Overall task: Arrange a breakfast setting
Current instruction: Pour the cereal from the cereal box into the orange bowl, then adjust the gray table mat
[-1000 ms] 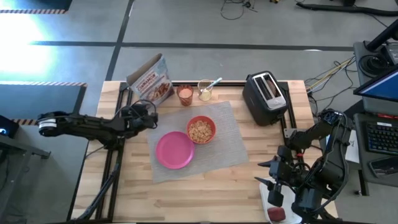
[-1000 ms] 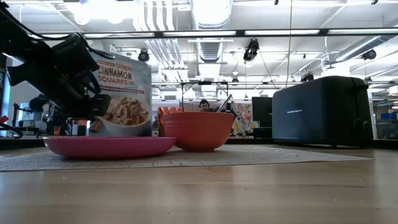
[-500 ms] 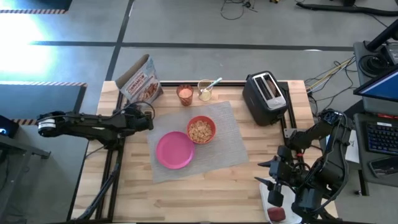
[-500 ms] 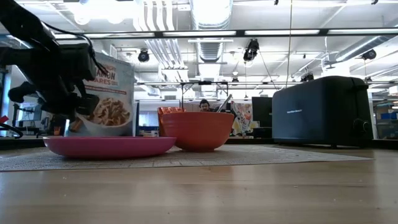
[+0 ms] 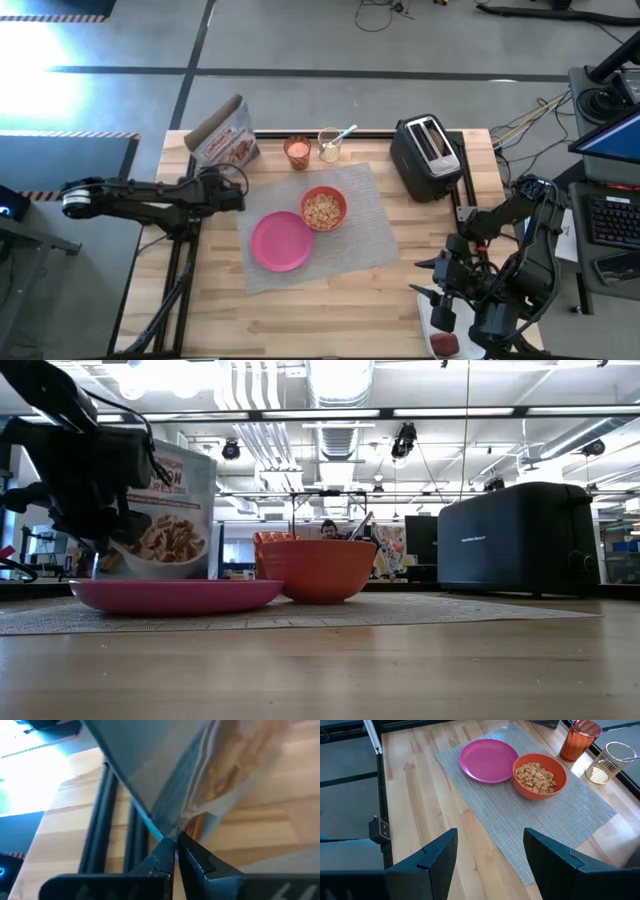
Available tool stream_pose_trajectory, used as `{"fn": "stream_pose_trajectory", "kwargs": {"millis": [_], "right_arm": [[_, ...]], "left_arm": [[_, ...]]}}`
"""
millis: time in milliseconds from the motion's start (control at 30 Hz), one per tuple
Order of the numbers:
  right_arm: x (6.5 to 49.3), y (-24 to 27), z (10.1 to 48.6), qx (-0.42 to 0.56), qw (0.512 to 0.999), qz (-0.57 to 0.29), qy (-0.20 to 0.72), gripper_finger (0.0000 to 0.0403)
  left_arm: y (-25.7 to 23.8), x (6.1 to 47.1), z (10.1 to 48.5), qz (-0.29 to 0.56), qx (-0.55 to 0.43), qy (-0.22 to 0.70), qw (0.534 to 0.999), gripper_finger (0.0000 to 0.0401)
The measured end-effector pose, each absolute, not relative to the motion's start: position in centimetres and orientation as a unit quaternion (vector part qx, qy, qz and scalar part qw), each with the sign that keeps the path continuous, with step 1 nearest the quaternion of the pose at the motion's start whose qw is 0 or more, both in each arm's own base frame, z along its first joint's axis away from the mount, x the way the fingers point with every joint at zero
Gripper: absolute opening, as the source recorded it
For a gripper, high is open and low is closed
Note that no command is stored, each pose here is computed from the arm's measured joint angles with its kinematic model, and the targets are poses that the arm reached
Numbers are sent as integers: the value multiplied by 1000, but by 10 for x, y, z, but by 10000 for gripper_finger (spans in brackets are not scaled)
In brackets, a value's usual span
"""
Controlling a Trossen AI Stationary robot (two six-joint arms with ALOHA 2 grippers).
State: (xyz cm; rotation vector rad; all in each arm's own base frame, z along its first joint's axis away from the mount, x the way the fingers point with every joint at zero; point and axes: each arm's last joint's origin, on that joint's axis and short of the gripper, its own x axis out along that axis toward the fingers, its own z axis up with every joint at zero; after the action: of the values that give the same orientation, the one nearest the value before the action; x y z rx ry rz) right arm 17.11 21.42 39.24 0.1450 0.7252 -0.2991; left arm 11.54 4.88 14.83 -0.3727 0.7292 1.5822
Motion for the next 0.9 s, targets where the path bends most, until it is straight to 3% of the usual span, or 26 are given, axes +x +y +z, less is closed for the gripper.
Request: {"fn": "stream_pose_trajectory", "kwargs": {"millis": [233,633,900], "right_arm": [[171,214,392,71,921,-146,353,215],[171,214,392,71,921,-146,353,215],[171,214,393,72,921,-146,353,215]], "left_arm": [[48,128,162,642,-165,364,654,22],[46,127,161,607,-156,420,657,114],[38,137,157,499,-207,479,692,134]]}}
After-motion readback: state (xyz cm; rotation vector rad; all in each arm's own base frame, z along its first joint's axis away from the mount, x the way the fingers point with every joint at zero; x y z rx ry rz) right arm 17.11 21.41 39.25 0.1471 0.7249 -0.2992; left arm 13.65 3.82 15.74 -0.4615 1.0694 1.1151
